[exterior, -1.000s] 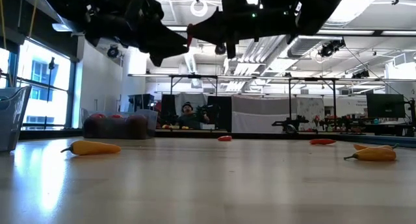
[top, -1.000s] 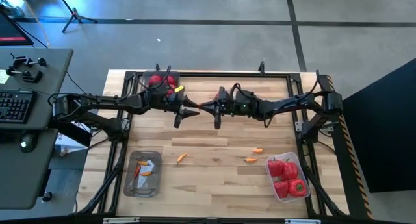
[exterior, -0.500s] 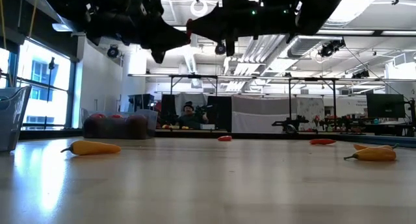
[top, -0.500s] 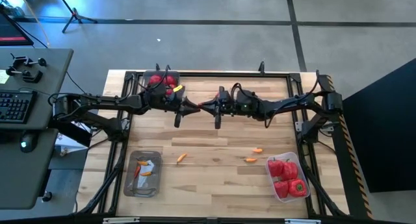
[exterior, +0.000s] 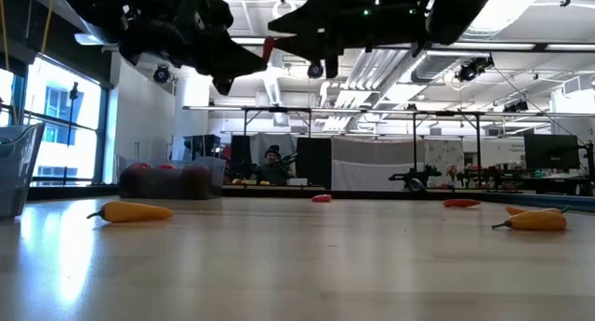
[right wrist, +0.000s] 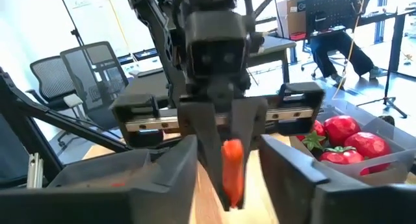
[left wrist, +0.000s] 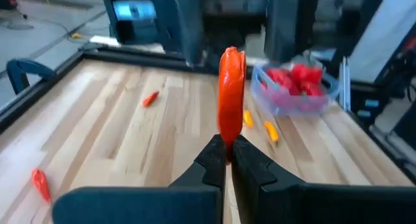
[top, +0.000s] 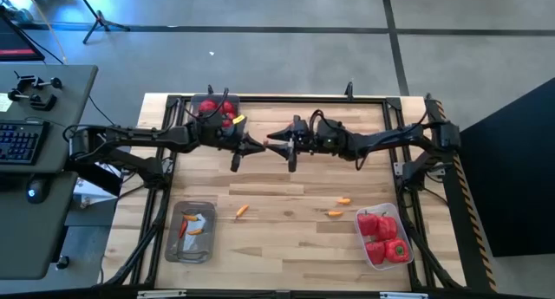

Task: Sort produce into baskets
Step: Put the orange chili pepper into the bottom black bin, then put the yellow chili pepper into the bottom black bin

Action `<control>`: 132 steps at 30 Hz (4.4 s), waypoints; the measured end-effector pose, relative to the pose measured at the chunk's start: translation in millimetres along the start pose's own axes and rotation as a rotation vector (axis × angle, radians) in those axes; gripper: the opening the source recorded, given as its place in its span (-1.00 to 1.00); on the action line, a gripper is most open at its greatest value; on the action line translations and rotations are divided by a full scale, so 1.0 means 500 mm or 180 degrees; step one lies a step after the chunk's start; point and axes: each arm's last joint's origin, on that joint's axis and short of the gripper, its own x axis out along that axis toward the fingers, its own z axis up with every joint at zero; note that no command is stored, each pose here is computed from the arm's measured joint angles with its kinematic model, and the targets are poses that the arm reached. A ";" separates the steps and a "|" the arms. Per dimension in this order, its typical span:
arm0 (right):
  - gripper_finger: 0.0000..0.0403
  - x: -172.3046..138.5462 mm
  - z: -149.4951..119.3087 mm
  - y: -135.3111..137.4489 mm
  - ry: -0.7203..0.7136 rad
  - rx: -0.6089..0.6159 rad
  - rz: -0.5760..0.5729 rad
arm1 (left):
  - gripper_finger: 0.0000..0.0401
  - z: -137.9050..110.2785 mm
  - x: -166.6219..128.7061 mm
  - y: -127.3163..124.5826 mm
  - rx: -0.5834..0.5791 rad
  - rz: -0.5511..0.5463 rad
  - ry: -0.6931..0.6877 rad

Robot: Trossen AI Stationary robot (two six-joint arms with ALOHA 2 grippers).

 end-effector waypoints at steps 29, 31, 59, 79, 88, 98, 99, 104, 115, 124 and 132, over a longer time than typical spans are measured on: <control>0.02 -0.069 0.012 0.019 0.1025 -0.0188 -0.0234 | -1.00 -0.081 -0.212 -0.304 -0.0598 -0.0634 0.3519; 0.02 -0.070 0.010 0.019 0.1056 -0.0146 -0.0253 | -1.00 -0.102 -0.213 -0.315 -0.0580 -0.0603 0.3680; 0.19 -0.173 -0.037 0.066 0.2596 0.0216 -0.0871 | -0.39 -0.049 -0.151 -0.313 0.0565 -0.0829 0.3104; 0.01 -0.241 -0.142 0.152 0.4404 0.0290 -0.0832 | -0.95 0.025 -0.042 -0.153 0.0620 -0.1489 0.1163; 0.00 -0.211 -0.214 0.148 0.4780 0.0045 -0.0861 | -0.99 -0.012 -0.014 -0.126 0.0476 -0.1316 0.0257; -0.38 -0.194 -0.242 0.146 0.4802 -0.0127 -0.0694 | -0.99 -0.065 -0.027 -0.100 0.0277 -0.0887 0.0018; -0.47 -0.194 -0.242 0.146 0.4805 -0.0126 -0.0692 | -0.99 -0.068 -0.028 -0.097 0.0260 -0.0865 0.0001; -0.88 -0.196 -0.242 0.146 0.4840 -0.0134 -0.0680 | -0.99 -0.083 -0.035 -0.089 0.0233 -0.0793 -0.0054; -1.00 -0.173 -0.219 0.156 0.4671 -0.0111 -0.0571 | -0.99 -0.082 -0.038 -0.077 0.0203 -0.0701 -0.0086; -1.00 -0.085 -0.178 0.173 0.2937 -0.0157 -0.0624 | -0.99 -0.080 -0.037 -0.075 0.0120 -0.0560 -0.0107; -1.00 -0.027 -0.118 0.162 0.1178 -0.0351 -0.0902 | -0.80 -0.080 -0.037 -0.071 0.0115 -0.0350 -0.0109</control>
